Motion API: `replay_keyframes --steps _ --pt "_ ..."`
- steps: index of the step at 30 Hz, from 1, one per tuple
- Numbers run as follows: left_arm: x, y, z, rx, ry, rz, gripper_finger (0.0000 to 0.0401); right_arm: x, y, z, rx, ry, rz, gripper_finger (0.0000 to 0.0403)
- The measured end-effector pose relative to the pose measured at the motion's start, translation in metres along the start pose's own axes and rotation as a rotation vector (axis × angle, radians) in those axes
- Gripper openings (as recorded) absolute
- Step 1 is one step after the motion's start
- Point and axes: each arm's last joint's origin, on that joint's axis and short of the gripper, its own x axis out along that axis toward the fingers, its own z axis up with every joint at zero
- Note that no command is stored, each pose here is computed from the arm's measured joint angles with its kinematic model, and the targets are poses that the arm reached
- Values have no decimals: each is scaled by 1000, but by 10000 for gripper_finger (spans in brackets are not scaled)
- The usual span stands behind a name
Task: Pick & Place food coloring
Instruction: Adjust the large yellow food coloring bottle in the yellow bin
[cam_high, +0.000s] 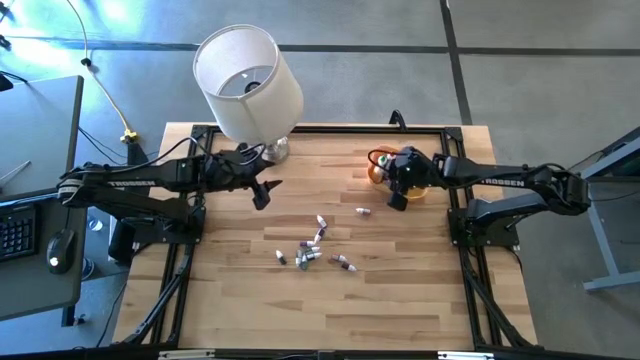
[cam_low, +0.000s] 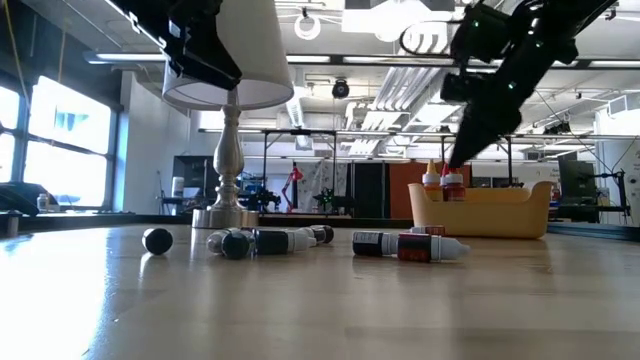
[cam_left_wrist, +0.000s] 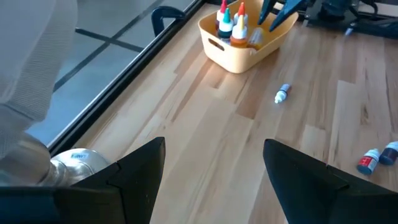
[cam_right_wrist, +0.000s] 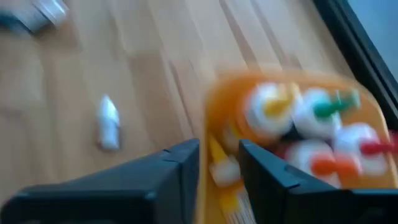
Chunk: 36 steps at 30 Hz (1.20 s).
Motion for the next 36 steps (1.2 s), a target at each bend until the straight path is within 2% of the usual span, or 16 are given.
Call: replay_keyframes --steps 5,10,14,17,24,30,36 --pt "0 0 2 -7 -18 -2 269 -1 -4 -16 -21 170 -114 155" --pt "0 -1 7 -22 -75 -9 269 5 -16 -22 19 244 -180 162" --pt "0 -1 11 -31 -108 -11 269 24 -26 -25 2 307 -137 163" --pt "0 -1 11 -32 -110 -11 269 41 -30 -32 -7 375 -41 163" --pt "0 -1 12 -33 -117 -1 269 66 -33 -40 -154 466 18 164" --pt "0 0 13 -14 -135 28 269 82 -39 -43 -105 433 80 164" --pt "0 0 13 -13 -132 32 269 76 -40 -41 -71 407 82 139"
